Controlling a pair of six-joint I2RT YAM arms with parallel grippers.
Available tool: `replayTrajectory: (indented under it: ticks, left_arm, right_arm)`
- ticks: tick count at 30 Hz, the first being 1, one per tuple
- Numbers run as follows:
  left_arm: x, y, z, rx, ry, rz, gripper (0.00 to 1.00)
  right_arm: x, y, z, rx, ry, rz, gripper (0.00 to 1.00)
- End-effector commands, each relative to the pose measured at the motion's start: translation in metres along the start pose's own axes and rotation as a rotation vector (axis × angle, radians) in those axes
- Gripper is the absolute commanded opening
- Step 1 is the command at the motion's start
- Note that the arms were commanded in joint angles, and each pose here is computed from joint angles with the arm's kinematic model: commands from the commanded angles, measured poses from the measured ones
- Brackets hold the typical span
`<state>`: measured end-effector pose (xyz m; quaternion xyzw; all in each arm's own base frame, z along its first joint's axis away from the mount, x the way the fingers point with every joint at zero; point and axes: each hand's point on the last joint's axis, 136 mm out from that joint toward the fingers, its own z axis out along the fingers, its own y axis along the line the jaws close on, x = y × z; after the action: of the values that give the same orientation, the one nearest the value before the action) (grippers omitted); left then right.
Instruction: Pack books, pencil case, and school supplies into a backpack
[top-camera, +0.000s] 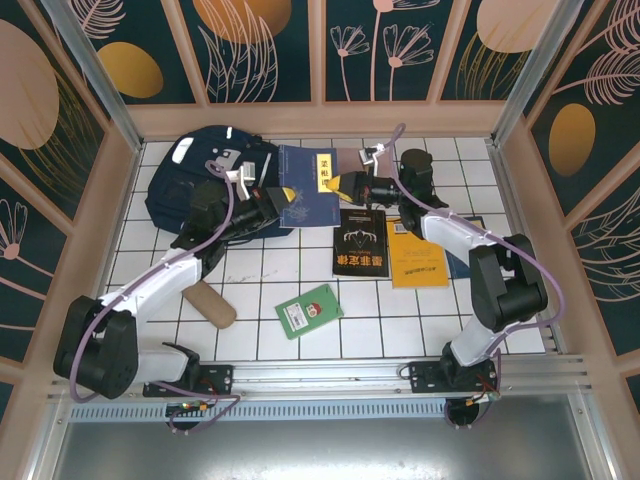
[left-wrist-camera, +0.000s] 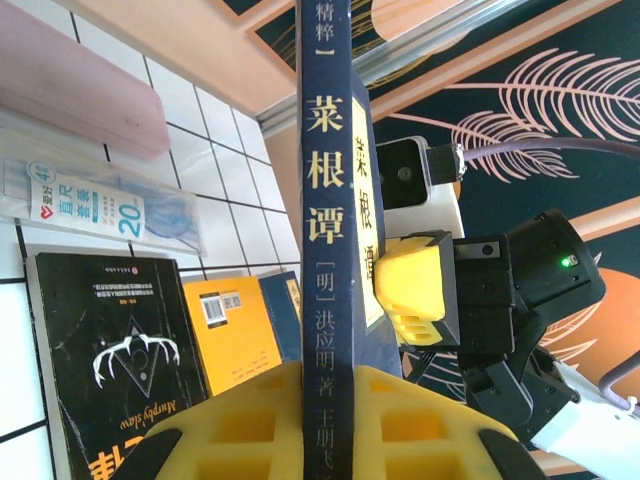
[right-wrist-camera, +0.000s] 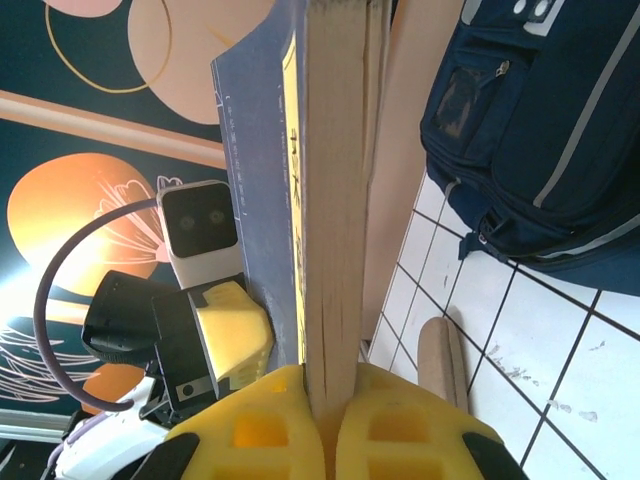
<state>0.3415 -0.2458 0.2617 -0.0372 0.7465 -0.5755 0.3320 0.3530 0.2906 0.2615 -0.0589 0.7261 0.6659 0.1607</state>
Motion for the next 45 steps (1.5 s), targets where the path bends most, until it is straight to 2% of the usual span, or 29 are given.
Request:
replayTrajectory:
  ticks: [1, 2, 3, 4, 5, 7, 12, 16, 25, 29, 34, 36, 37, 41, 45]
  left_arm:
    - [-0.011, -0.013, 0.005, 0.037, 0.004, 0.076, 0.00]
    - [-0.012, -0.009, 0.006, 0.018, 0.008, 0.079, 0.07]
    - [-0.015, -0.004, 0.007, -0.010, 0.006, 0.083, 0.23]
    - [-0.019, 0.003, 0.007, -0.039, 0.004, 0.083, 0.34]
    - [-0.023, 0.012, 0.007, -0.080, -0.002, 0.086, 0.42]
    - [-0.035, 0.032, 0.004, -0.177, -0.023, 0.089, 0.50]
    - [-0.063, 0.081, 0.000, -0.474, -0.053, 0.198, 0.51]
    - [-0.075, 0.122, 0.006, -0.653, -0.013, 0.263, 0.50]
    - [-0.082, 0.198, 0.046, -0.828, 0.104, 0.315, 0.48]
    - [-0.076, 0.229, 0.054, -0.928, 0.177, 0.374, 0.50]
    - [-0.064, 0.250, 0.058, -1.034, 0.248, 0.462, 0.55]
    - [-0.062, 0.255, 0.057, -1.072, 0.261, 0.494, 0.51]
    - [-0.061, 0.258, 0.056, -1.096, 0.268, 0.509, 0.44]
    - [-0.068, 0.249, 0.054, -1.111, 0.247, 0.521, 0.00]
    - [-0.089, 0.208, 0.058, -1.048, 0.163, 0.504, 0.00]
  right_arm:
    - [0.002, 0.018, -0.004, -0.017, 0.015, -0.070, 0.00]
    - [0.000, 0.017, -0.005, -0.006, 0.006, -0.070, 0.00]
    - [-0.002, 0.014, -0.007, 0.008, -0.010, -0.065, 0.00]
    - [-0.005, 0.011, -0.010, 0.022, -0.029, -0.061, 0.00]
    - [-0.008, 0.007, -0.014, 0.040, -0.051, -0.051, 0.00]
    - [-0.015, -0.002, -0.022, 0.081, -0.100, -0.032, 0.00]
    - [-0.024, -0.016, -0.042, 0.160, -0.198, -0.014, 0.00]
    - [-0.027, -0.024, -0.055, 0.223, -0.246, -0.015, 0.00]
    - [-0.025, -0.032, -0.069, 0.255, -0.299, 0.017, 0.00]
    - [-0.023, -0.033, -0.074, 0.266, -0.317, 0.016, 0.00]
    - [-0.022, -0.036, -0.078, 0.274, -0.334, 0.027, 0.00]
    - [-0.021, -0.037, -0.079, 0.274, -0.338, 0.033, 0.00]
    - [-0.021, -0.037, -0.079, 0.273, -0.338, 0.033, 0.00]
    - [-0.022, -0.039, -0.077, 0.265, -0.334, 0.047, 0.00]
    - [-0.024, -0.041, -0.073, 0.241, -0.326, 0.065, 0.00]
